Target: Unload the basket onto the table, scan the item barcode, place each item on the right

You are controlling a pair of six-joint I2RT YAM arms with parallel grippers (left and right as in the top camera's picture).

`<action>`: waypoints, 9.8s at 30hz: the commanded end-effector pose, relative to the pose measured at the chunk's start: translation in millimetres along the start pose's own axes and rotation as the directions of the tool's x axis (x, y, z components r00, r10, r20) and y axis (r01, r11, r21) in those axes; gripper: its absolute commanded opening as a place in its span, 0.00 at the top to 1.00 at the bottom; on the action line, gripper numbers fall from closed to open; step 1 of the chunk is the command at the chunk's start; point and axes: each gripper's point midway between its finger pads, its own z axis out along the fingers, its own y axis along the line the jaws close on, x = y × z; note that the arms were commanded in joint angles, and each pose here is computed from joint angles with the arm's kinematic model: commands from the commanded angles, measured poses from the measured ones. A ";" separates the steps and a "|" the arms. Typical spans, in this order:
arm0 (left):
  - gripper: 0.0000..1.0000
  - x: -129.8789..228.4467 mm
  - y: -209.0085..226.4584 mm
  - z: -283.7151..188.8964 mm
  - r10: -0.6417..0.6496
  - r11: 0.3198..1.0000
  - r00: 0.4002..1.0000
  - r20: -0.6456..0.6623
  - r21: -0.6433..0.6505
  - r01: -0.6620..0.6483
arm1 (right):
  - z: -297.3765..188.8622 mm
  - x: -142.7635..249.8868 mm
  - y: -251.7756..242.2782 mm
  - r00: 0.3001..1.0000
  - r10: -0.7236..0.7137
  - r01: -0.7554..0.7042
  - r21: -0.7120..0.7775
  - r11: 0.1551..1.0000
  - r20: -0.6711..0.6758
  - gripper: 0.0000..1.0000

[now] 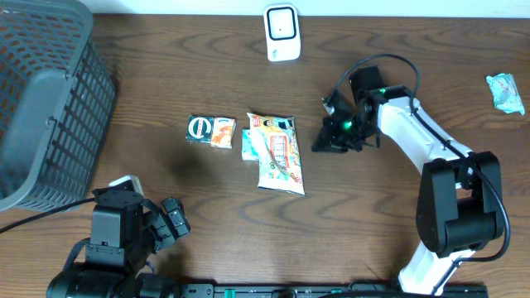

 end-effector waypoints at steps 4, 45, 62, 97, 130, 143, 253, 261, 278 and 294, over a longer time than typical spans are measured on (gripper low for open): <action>0.02 -0.1 2.2 0.0 0.000 1.000 1.000 0.005 -0.009 0.000 | -1.8 3.0 15.5 0.998 -0.059 0.059 0.048 0.997 0.009 0.83; 0.02 -0.1 2.2 0.0 0.000 1.000 1.000 0.005 -0.009 0.000 | 90.3 10.3 49.8 0.886 -0.463 0.266 0.815 0.515 0.004 0.01; 0.02 -0.1 2.2 0.0 0.000 1.000 1.000 0.005 -0.009 0.000 | 79.0 11.9 41.8 0.939 -0.344 0.234 0.730 0.643 0.003 0.99; 0.02 -0.1 2.2 0.0 0.000 1.000 1.000 0.005 -0.009 0.000 | -11.9 10.5 -45.6 0.984 0.165 -0.164 -0.013 0.986 0.061 0.79; 0.02 -0.1 2.2 0.0 0.000 1.000 1.000 0.005 -0.009 0.000 | -34.9 -32.2 -101.7 0.974 -0.069 -0.011 0.346 0.938 0.216 0.01; 0.02 -0.1 2.2 0.0 0.000 1.000 1.000 0.005 -0.009 0.000 | -22.3 -27.7 -106.5 0.972 -0.098 0.022 0.330 0.944 0.216 0.41; 0.03 0.0 2.3 0.0 0.000 1.000 1.000 0.005 -0.009 0.000 | -49.2 -13.7 -72.0 0.857 -0.408 -0.273 0.949 0.160 0.316 0.38; 0.02 -0.1 2.2 0.0 0.000 1.000 1.000 0.005 -0.009 0.000 | -114.6 -33.6 -14.3 0.759 -0.380 -0.393 0.837 0.380 0.529 0.07; 0.02 -0.1 2.2 0.0 0.000 1.000 1.000 0.005 -0.009 0.000 | -197.6 -31.7 -145.7 0.805 0.177 -0.438 0.366 0.821 0.566 0.01; 0.02 -0.1 2.2 0.0 0.000 1.000 1.000 0.005 -0.009 0.000 | -94.8 -22.7 -176.5 0.960 0.167 -0.153 -0.077 0.985 0.223 0.04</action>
